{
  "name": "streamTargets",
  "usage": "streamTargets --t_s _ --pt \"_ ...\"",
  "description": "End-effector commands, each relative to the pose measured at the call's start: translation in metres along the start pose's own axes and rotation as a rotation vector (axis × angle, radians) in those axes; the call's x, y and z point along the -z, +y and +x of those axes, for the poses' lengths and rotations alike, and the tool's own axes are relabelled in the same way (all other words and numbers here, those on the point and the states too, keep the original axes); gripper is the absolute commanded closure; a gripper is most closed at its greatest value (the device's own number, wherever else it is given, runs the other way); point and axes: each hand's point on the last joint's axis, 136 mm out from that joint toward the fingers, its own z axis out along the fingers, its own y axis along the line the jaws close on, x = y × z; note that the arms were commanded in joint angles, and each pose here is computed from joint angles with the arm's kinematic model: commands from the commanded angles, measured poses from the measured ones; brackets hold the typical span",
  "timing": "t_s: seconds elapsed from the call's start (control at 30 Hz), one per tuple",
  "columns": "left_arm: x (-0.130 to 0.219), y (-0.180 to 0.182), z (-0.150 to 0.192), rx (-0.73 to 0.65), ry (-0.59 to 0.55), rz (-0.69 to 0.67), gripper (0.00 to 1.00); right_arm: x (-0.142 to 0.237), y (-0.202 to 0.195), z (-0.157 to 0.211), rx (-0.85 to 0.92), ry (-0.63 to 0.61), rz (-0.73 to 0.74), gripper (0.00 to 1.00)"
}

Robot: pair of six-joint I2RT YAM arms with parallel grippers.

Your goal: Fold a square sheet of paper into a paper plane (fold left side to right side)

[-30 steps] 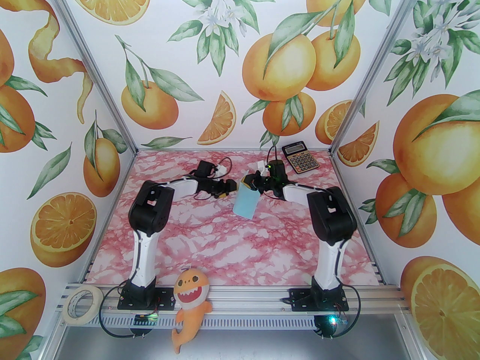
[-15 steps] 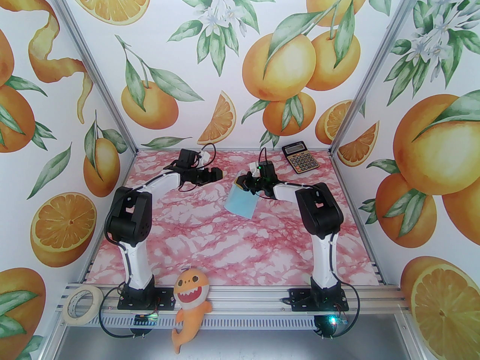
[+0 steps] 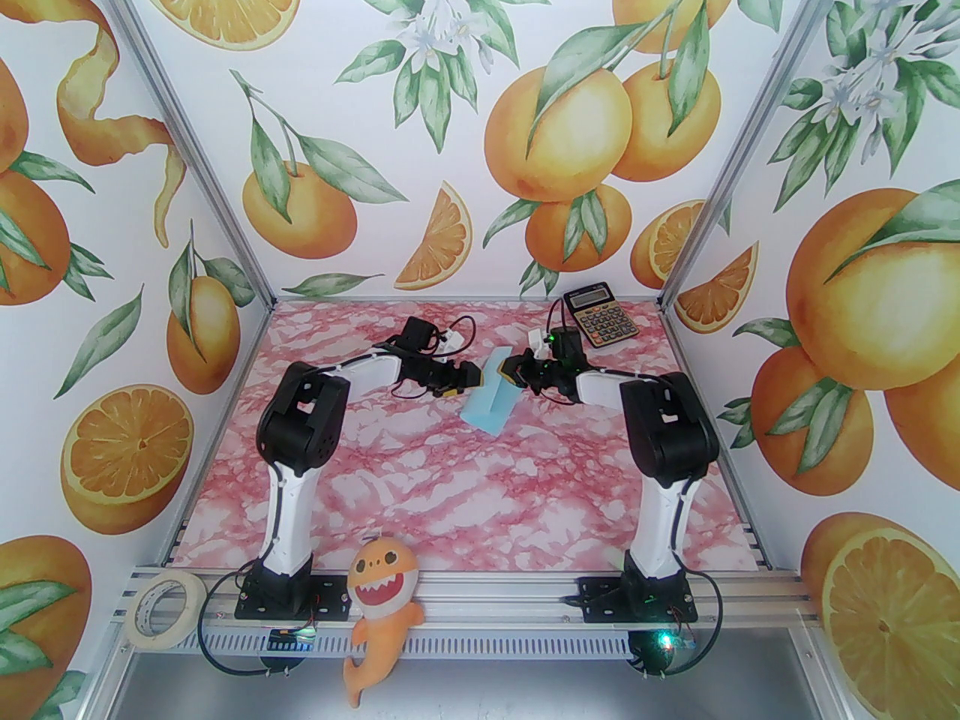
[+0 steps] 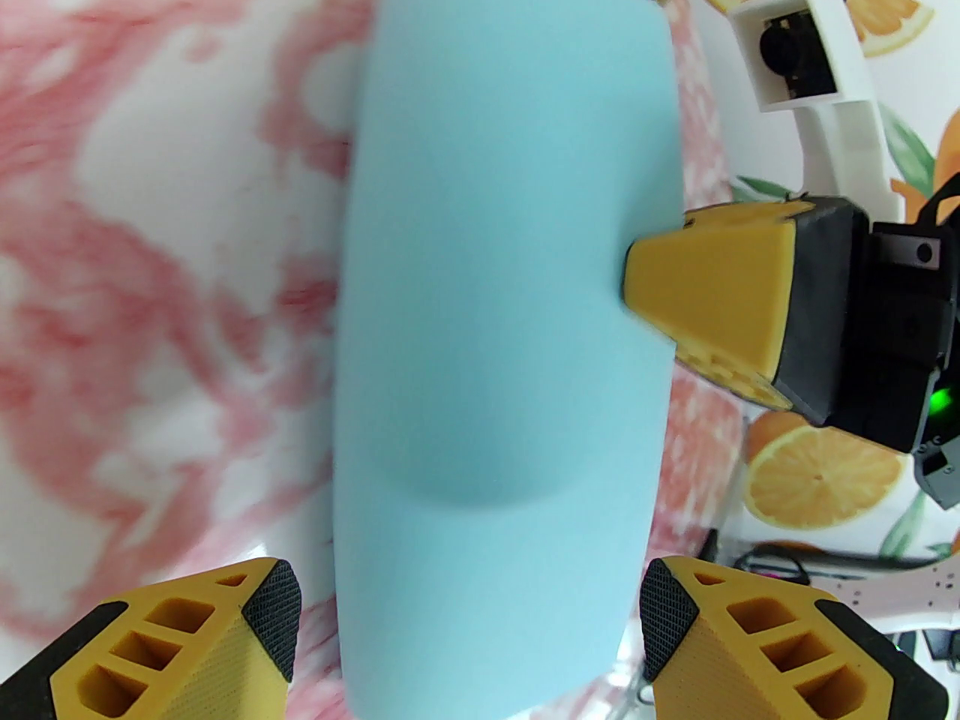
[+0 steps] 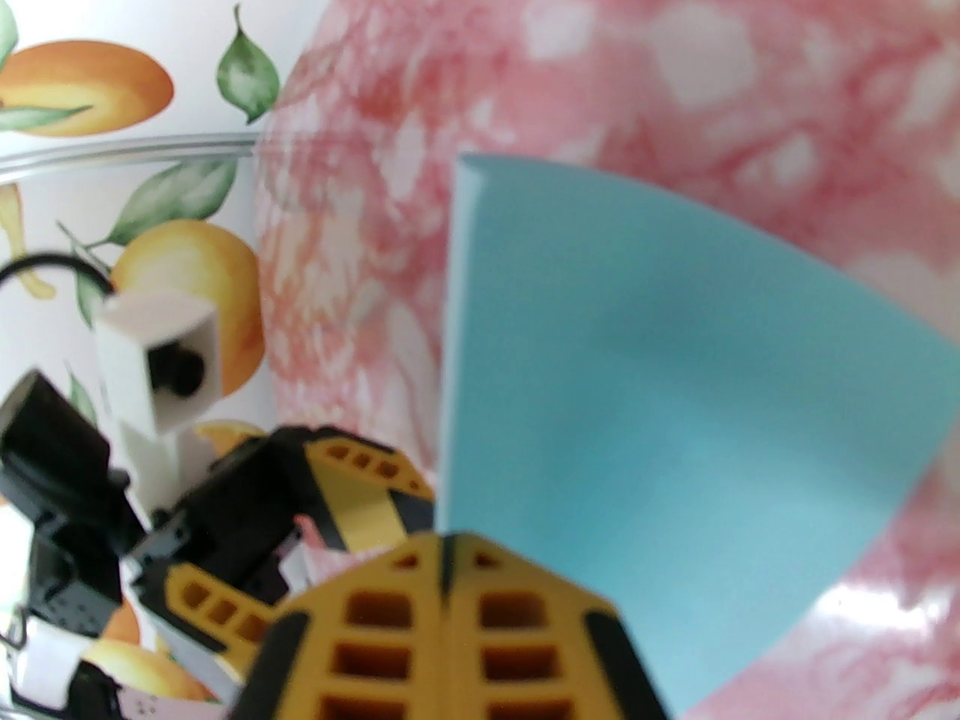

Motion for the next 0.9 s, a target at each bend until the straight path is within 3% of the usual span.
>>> streamTargets --t_s 0.0,0.33,0.87 --pt "-0.006 -0.017 -0.009 -0.052 0.007 0.055 0.23 0.008 0.004 0.007 0.025 0.02 -0.014 1.0" --pt "-0.018 -0.008 0.002 -0.08 0.053 -0.01 0.21 0.016 -0.002 0.008 0.024 0.01 -0.013 1.0" --pt "-0.035 -0.007 0.013 -0.087 0.083 -0.03 0.3 0.02 -0.024 0.013 0.018 0.029 0.028 1.0"
